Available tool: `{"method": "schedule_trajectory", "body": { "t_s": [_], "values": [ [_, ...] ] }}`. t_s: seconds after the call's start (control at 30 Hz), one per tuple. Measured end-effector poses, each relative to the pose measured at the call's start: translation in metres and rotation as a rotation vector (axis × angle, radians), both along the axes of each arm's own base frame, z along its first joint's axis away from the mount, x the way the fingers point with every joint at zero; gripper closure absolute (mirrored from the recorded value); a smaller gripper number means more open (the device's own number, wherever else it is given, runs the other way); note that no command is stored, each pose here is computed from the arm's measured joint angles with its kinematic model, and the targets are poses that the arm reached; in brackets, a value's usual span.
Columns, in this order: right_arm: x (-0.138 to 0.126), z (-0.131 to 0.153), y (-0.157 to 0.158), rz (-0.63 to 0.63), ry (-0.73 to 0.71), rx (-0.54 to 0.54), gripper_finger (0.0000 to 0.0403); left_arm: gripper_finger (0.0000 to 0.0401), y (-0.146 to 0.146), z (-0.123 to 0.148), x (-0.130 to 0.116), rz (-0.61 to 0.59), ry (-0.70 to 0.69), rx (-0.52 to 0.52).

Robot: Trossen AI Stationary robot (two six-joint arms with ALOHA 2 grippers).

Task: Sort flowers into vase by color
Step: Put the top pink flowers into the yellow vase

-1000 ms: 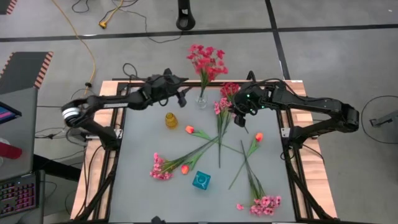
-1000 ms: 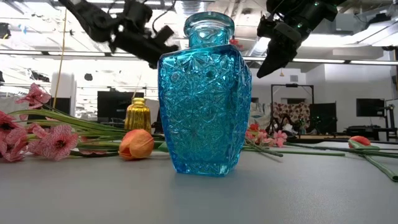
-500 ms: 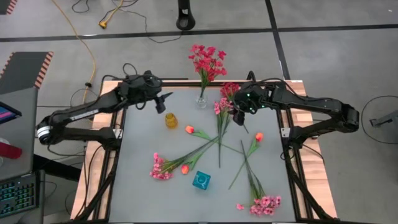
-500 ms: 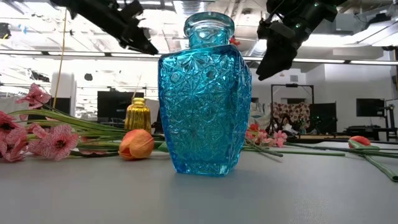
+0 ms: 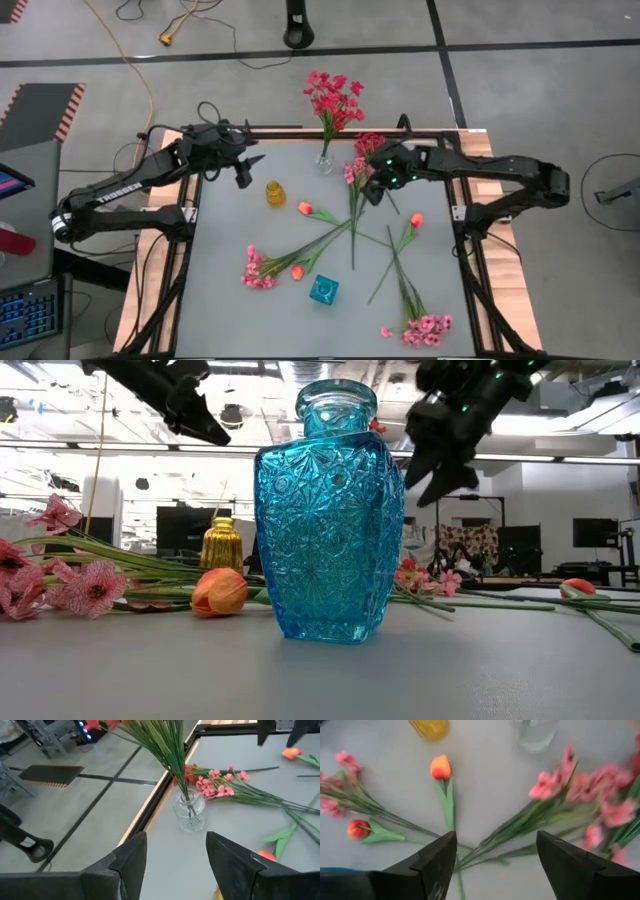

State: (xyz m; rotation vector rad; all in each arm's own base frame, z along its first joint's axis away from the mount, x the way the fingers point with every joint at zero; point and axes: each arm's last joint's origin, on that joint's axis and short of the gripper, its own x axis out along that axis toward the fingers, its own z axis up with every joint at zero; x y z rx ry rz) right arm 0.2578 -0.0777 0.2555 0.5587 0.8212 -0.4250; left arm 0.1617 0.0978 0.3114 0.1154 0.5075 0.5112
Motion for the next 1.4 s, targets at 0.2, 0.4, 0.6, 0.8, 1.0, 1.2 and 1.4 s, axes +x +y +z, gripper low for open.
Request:
{"method": "schedule_trajectory", "body": {
  "t_s": [0.2, 0.4, 0.6, 0.8, 1.0, 1.2, 1.4],
  "values": [
    [0.02, -0.034, 0.002, -0.159, 0.117, 0.045, 0.0101, 0.0208, 0.0, -0.001, 0.0, 0.0, 0.003, -0.023],
    [0.035, -0.059, -0.001, -0.235, 0.144, 0.082, 0.0101, 0.0208, -0.001, -0.002, -0.001, -0.004, 0.005, -0.028],
    [0.049, -0.083, -0.004, -0.259, 0.164, 0.101, 0.0101, 0.0208, -0.001, -0.002, -0.001, -0.007, 0.008, -0.033],
    [0.057, -0.106, -0.005, -0.27, 0.201, 0.111, 0.0101, 0.0208, -0.001, -0.002, -0.001, -0.008, 0.008, -0.033],
    [0.061, -0.125, -0.007, -0.285, 0.252, 0.095, 0.0101, 0.0208, -0.001, -0.002, -0.001, -0.005, 0.004, -0.039],
    [0.061, -0.127, -0.007, -0.286, 0.261, 0.095, 0.0124, 0.0208, -0.001, -0.002, 0.0, -0.013, -0.009, -0.06],
    [0.059, -0.122, -0.006, -0.287, 0.253, 0.092, 0.0194, 0.0208, -0.001, -0.002, 0.0, -0.013, -0.009, -0.061]
  ]
}}
